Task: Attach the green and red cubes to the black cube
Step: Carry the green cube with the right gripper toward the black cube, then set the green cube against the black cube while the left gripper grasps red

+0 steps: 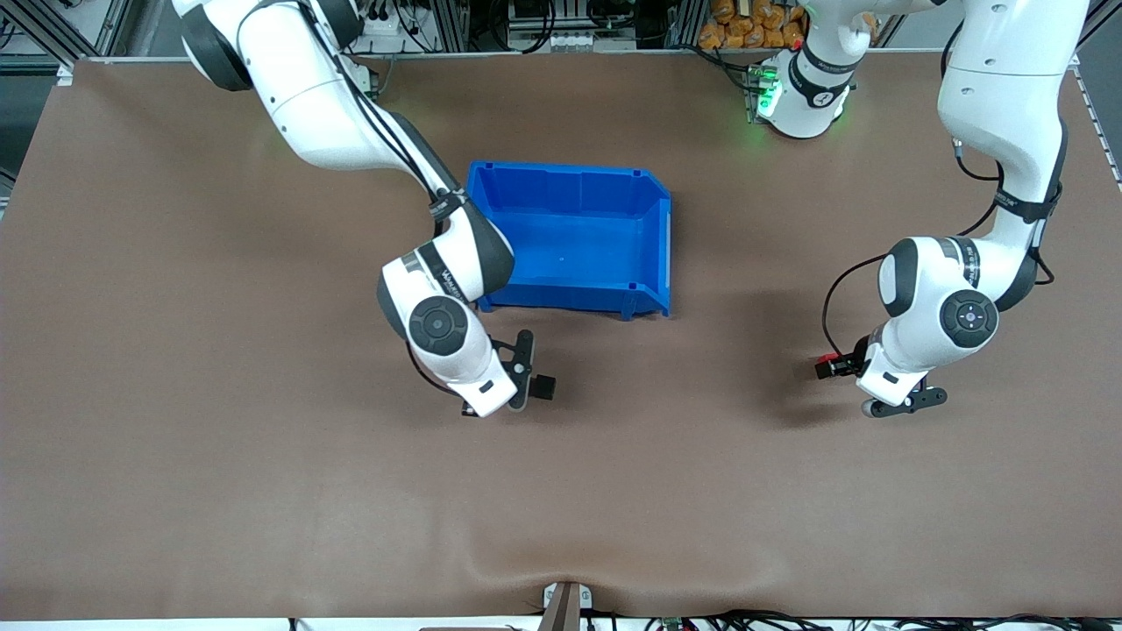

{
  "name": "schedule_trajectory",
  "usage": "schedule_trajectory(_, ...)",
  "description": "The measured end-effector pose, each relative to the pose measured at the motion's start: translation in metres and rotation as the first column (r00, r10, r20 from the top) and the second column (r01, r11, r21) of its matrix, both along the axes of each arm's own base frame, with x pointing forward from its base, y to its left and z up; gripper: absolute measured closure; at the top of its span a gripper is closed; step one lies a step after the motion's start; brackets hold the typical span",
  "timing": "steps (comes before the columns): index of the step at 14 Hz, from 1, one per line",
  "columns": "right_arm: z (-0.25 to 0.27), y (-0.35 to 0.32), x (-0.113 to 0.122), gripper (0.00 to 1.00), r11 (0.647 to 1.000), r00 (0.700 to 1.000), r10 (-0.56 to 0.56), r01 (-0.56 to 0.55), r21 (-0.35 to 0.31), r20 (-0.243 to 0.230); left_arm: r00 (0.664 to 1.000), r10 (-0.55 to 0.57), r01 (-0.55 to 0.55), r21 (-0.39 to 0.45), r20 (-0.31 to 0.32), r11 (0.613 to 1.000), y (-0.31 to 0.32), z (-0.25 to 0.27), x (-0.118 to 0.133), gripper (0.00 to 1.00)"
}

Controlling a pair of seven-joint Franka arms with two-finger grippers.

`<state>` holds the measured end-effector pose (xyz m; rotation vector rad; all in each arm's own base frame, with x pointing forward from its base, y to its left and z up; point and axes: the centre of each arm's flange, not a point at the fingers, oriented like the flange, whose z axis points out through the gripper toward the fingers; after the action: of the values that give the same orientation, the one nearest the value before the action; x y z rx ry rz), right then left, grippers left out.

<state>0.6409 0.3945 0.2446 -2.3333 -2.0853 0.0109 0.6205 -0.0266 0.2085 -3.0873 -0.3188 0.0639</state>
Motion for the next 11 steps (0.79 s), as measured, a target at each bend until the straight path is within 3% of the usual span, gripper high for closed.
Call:
schedule_trajectory(8,-0.021,0.02,-0.007,0.6,1.0,1.0,0.02,-0.021,0.005,0.012,1.0,0.004,-0.004,0.001,-0.006,1.0,0.0,-0.006,0.002,0.26)
schedule_trajectory(11,-0.034,0.027,-0.01,0.6,1.0,0.999,0.026,-0.026,0.01,0.022,1.0,0.004,-0.004,0.001,-0.013,1.0,0.001,-0.011,0.001,0.35)
